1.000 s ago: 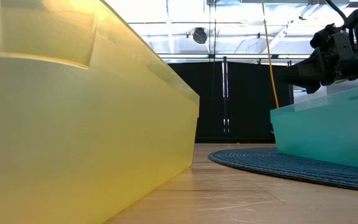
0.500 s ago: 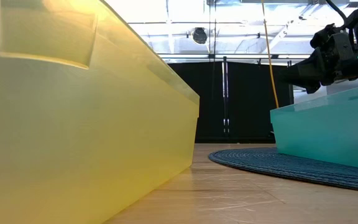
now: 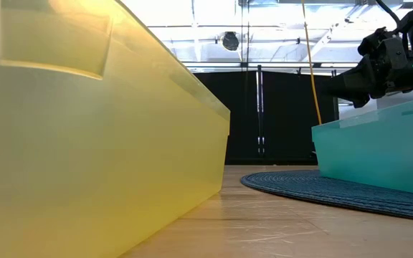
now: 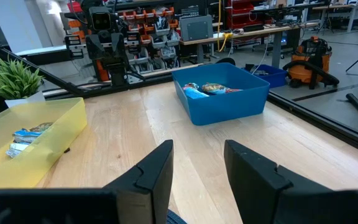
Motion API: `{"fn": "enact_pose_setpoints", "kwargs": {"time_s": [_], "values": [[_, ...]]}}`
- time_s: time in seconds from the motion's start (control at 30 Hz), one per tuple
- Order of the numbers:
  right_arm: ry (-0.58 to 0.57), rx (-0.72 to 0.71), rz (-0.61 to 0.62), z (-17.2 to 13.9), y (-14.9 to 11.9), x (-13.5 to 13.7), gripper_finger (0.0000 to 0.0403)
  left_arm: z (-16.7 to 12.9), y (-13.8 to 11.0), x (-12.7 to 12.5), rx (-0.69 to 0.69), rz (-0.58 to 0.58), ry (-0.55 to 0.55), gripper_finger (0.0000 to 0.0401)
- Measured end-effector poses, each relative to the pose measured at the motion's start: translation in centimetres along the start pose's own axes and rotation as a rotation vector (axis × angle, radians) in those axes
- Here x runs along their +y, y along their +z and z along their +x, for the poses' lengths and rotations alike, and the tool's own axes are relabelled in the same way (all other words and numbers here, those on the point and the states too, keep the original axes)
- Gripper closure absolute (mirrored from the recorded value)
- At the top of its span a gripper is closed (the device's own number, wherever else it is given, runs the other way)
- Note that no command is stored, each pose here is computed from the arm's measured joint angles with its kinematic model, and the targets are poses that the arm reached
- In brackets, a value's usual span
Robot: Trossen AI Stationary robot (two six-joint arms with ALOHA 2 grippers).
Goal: Pick and place Granola Bars by type
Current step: Return to Home Position
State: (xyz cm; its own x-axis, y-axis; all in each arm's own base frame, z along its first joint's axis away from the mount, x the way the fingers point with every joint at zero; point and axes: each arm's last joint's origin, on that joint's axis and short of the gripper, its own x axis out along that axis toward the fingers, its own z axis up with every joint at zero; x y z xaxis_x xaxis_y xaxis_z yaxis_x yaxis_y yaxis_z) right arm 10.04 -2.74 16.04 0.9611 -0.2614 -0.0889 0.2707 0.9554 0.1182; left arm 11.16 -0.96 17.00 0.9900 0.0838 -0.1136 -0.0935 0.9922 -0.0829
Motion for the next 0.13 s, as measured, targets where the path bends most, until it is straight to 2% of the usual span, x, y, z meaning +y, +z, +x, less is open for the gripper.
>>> {"fn": "enact_pose_setpoints", "kwargs": {"time_s": [0.13], "values": [[0.0,0.0,0.0,0.0,0.0,0.0,0.0268,0.0,0.0,0.0,0.0,0.0,0.0,0.0299]]}}
